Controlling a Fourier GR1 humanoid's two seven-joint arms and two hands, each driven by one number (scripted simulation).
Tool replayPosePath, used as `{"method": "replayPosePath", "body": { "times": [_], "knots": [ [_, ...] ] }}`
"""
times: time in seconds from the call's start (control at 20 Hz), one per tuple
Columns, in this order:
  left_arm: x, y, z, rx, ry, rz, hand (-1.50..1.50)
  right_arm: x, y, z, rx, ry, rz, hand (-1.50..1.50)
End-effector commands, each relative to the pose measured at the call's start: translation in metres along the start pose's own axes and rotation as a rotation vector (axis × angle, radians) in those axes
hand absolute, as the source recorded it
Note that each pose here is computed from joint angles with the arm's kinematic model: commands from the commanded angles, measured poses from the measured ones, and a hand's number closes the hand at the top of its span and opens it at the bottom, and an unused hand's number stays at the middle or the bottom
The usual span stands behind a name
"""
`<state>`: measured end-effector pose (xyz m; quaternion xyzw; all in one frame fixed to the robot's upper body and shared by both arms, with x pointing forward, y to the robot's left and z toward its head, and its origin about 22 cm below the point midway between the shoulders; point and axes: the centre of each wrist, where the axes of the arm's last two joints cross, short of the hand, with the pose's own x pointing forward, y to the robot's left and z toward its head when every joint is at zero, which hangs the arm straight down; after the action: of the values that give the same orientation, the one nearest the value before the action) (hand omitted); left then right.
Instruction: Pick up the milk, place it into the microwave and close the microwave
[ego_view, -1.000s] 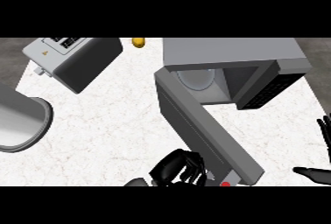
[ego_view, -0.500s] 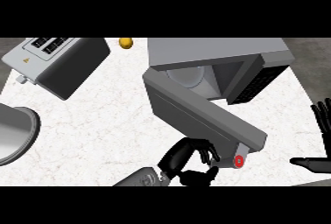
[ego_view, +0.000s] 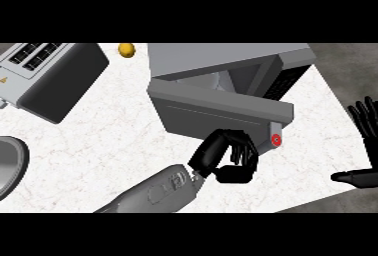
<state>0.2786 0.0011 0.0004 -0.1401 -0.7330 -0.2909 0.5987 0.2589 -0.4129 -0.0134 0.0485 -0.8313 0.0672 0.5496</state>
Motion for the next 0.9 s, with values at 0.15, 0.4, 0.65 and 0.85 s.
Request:
{"method": "replayPosePath", "body": {
  "times": [0.15, 0.4, 0.65, 0.85],
  "knots": [
    [0.032, 0.016, -0.038, 0.072, -0.063, -0.029, 1.5, 0.017, 0.0, -0.029, 0.103, -0.075, -0.037, -1.5],
    [0.04, 0.028, -0.055, 0.123, -0.077, -0.041, 1.5, 0.027, 0.004, -0.047, 0.125, -0.126, -0.061, -1.5],
    [0.054, 0.038, -0.071, 0.161, -0.084, -0.054, 1.5, 0.033, 0.008, -0.06, 0.171, -0.133, -0.097, -1.5],
    [0.061, 0.046, -0.08, 0.188, -0.071, -0.048, 1.5, 0.044, 0.011, -0.077, 0.207, -0.172, -0.114, -1.5]
  ]
}}
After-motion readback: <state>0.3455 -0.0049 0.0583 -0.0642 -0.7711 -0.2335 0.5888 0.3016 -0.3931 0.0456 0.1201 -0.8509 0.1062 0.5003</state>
